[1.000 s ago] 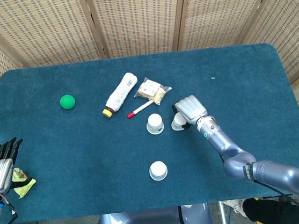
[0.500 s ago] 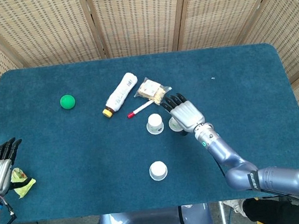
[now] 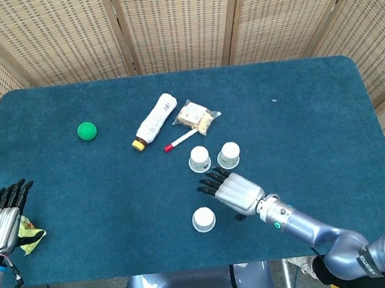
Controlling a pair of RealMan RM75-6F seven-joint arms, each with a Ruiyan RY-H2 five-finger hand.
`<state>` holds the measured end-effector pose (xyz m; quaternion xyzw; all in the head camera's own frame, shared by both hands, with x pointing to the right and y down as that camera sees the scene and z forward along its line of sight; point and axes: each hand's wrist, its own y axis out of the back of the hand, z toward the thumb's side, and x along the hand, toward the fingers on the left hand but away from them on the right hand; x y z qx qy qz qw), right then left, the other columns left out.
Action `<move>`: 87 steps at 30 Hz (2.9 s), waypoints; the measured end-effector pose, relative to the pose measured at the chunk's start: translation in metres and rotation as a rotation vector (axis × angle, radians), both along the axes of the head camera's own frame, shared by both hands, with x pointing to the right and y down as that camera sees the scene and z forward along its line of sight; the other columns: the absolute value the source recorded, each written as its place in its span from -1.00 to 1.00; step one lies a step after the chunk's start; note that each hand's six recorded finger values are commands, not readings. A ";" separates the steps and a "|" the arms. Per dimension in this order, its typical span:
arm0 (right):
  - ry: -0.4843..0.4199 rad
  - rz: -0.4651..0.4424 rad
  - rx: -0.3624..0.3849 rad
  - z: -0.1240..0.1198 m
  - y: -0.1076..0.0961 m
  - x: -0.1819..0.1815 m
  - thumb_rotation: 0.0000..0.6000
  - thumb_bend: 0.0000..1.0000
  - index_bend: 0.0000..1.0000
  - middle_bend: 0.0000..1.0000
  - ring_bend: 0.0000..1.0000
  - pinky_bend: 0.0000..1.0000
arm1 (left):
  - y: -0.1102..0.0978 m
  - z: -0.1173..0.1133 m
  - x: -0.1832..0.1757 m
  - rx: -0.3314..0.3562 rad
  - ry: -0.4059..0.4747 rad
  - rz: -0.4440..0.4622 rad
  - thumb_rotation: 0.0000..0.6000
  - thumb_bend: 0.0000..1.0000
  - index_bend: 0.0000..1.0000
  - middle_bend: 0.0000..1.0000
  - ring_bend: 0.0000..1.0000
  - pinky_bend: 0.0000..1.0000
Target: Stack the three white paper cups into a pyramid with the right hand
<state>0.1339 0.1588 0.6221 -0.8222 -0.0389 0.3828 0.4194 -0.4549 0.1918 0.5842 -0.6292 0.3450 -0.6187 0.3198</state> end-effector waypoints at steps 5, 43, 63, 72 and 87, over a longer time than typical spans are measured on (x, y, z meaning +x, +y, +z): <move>-0.024 -0.060 -0.053 0.019 0.023 -0.023 1.00 -1.00 -0.71 -0.66 -0.85 -0.75 | -0.001 0.000 -0.002 0.001 0.001 -0.007 1.00 -1.00 -1.00 -1.00 -1.00 -1.00; -0.129 0.415 0.032 -0.002 -0.110 -0.005 1.00 -0.58 -0.01 0.06 0.08 0.51 | -0.004 0.004 -0.007 -0.018 -0.002 -0.025 1.00 -1.00 -1.00 -1.00 -1.00 -1.00; 0.096 0.493 0.075 0.010 -0.148 -0.006 1.00 -0.56 -0.12 -0.07 0.07 0.51 | -0.004 0.007 -0.007 -0.028 -0.007 -0.027 1.00 -1.00 -1.00 -1.00 -1.00 -1.00; 0.148 0.487 0.042 0.014 -0.145 -0.006 1.00 -0.69 -0.53 -0.53 -0.07 0.38 | -0.004 0.006 -0.007 -0.027 -0.001 -0.029 1.00 -1.00 -1.00 -1.00 -1.00 -1.00; 0.103 0.500 0.185 -0.049 -0.152 0.025 1.00 -0.70 -0.67 -0.66 -0.11 0.29 | -0.004 0.000 -0.006 -0.015 0.020 -0.026 1.00 -1.00 -1.00 -1.00 -1.00 -1.00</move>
